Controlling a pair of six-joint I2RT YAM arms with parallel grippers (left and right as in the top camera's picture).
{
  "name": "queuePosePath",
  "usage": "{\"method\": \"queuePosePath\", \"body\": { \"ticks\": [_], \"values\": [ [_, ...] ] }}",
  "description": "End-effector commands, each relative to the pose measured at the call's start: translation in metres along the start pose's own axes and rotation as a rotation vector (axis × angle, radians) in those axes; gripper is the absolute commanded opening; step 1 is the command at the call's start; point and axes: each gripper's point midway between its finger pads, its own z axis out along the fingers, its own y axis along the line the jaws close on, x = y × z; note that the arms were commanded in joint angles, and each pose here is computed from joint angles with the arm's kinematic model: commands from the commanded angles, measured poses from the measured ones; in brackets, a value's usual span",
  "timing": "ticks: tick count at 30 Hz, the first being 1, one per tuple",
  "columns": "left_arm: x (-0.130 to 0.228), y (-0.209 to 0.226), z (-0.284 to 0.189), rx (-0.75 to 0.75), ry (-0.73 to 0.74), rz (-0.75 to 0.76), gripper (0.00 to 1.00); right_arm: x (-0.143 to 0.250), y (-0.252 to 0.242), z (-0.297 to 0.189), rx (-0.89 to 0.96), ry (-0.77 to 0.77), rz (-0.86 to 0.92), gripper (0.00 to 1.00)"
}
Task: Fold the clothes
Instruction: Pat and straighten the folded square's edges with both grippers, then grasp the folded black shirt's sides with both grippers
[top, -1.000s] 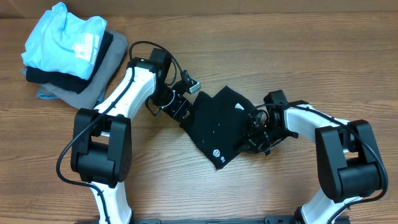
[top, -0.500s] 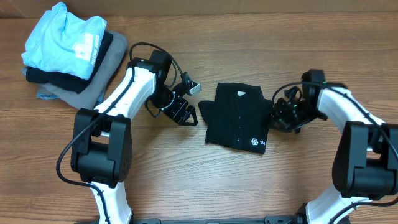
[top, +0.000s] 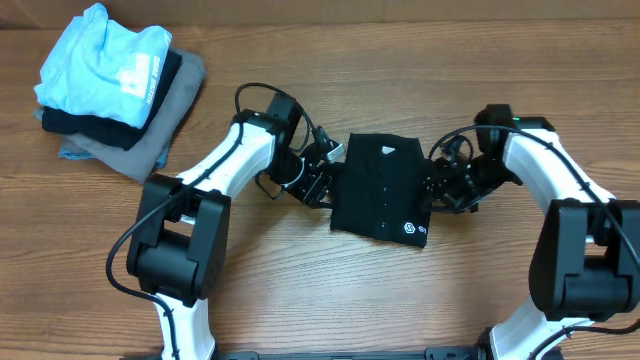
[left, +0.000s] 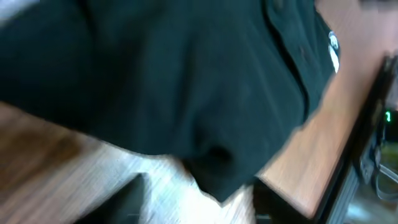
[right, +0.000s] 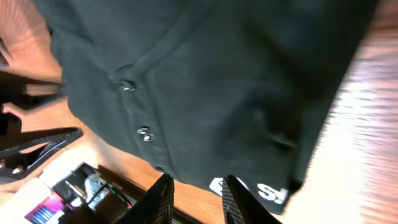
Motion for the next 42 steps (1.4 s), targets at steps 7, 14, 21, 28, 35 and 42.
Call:
{"method": "queuePosePath", "body": {
  "ticks": [7,14,21,28,35,42],
  "values": [
    [-0.029,0.012,0.003,-0.041,-0.116,-0.106,0.88,-0.005,0.032,0.014,-0.001,-0.048,-0.097,0.4],
    [-0.028,0.02,0.018,-0.08,-0.095,-0.136,0.86,-0.009,0.014,0.024,0.071,-0.077,-0.013,0.41],
    [-0.042,-0.005,0.034,0.144,-0.14,-0.117,0.47,-0.004,0.004,0.032,0.082,-0.069,0.003,0.41],
    [-0.066,-0.01,0.012,0.142,-0.209,-0.086,0.3,-0.002,-0.02,0.037,0.18,-0.083,0.061,0.43],
    [-0.088,-0.036,-0.014,0.184,-0.276,-0.008,0.32,-0.001,-0.023,0.04,0.181,-0.08,0.063,0.45],
    [-0.083,-0.047,-0.007,0.185,-0.249,0.048,0.75,0.002,-0.027,0.044,0.183,-0.074,0.071,0.46]
  ]
}}
